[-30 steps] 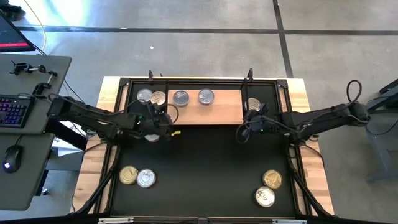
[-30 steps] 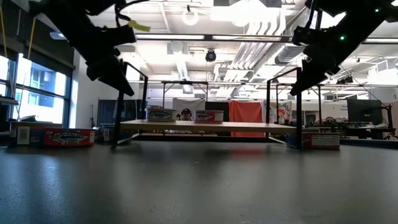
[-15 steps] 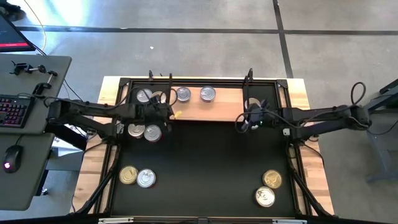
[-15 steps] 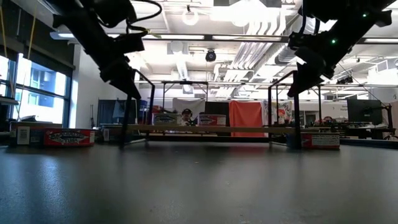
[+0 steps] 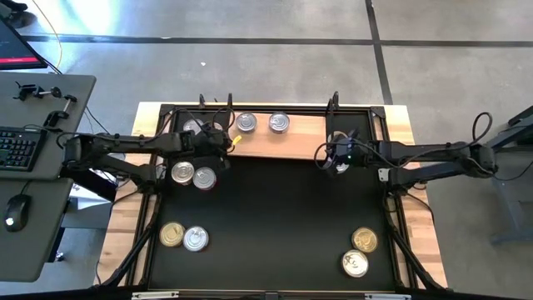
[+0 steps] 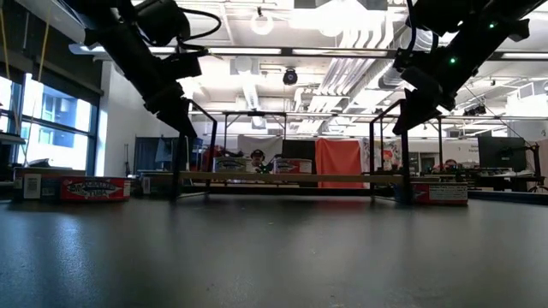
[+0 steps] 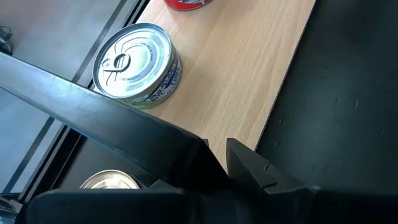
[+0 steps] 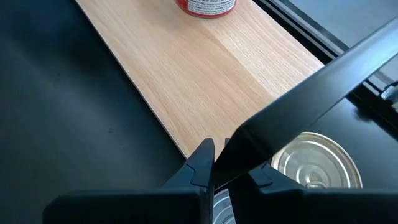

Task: Stack canned seafood by type on shelf
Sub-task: Move the shelf to the top

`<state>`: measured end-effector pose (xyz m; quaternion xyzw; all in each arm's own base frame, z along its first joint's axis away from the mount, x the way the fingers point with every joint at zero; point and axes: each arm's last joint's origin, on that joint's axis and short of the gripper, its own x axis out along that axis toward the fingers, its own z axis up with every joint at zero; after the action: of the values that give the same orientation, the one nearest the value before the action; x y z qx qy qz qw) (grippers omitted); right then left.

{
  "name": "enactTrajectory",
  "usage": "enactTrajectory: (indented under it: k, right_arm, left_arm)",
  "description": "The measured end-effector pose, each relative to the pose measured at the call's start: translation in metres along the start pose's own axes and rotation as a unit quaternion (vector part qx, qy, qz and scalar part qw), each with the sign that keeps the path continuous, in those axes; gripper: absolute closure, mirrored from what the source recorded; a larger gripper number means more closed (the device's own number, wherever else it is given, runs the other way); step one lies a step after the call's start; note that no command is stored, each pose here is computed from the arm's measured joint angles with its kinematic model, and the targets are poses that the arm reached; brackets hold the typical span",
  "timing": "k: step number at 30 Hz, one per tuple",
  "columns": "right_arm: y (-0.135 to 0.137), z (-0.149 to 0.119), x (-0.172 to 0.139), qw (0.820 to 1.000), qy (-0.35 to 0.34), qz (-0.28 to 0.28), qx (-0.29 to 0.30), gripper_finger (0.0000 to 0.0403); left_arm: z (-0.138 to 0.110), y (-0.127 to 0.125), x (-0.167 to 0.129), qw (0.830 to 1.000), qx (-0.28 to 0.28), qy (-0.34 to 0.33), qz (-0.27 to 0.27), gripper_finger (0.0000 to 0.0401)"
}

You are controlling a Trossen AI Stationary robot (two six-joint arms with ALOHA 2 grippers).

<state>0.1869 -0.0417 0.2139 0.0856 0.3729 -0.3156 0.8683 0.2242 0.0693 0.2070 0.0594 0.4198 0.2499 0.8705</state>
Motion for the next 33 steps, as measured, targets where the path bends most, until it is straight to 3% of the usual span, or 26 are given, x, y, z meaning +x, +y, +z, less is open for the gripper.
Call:
enactTrajectory:
  k: [7,19,26,33]
  right_arm:
    - [-0.004,0.002,0.002,1.000,-0.003,-0.010,-0.004,0.0369]
    - [-0.013,0.004,0.006,1.000,-0.001,-0.028,-0.007,0.0259]
    - [-0.012,0.004,0.006,1.000,0.001,-0.010,-0.010,0.0218]
    - [-0.012,0.004,0.005,1.000,0.002,-0.001,0.004,0.0210]
  left_arm:
    - [0.000,0.001,0.000,1.000,-0.006,0.002,-0.001,0.0360]
    - [-0.001,0.001,0.000,1.000,-0.012,0.003,-0.002,0.0356]
    - [-0.003,0.001,0.000,0.999,-0.024,0.022,-0.001,0.0312]
    - [0.003,0.003,-0.005,0.998,-0.044,0.034,-0.007,0.0268]
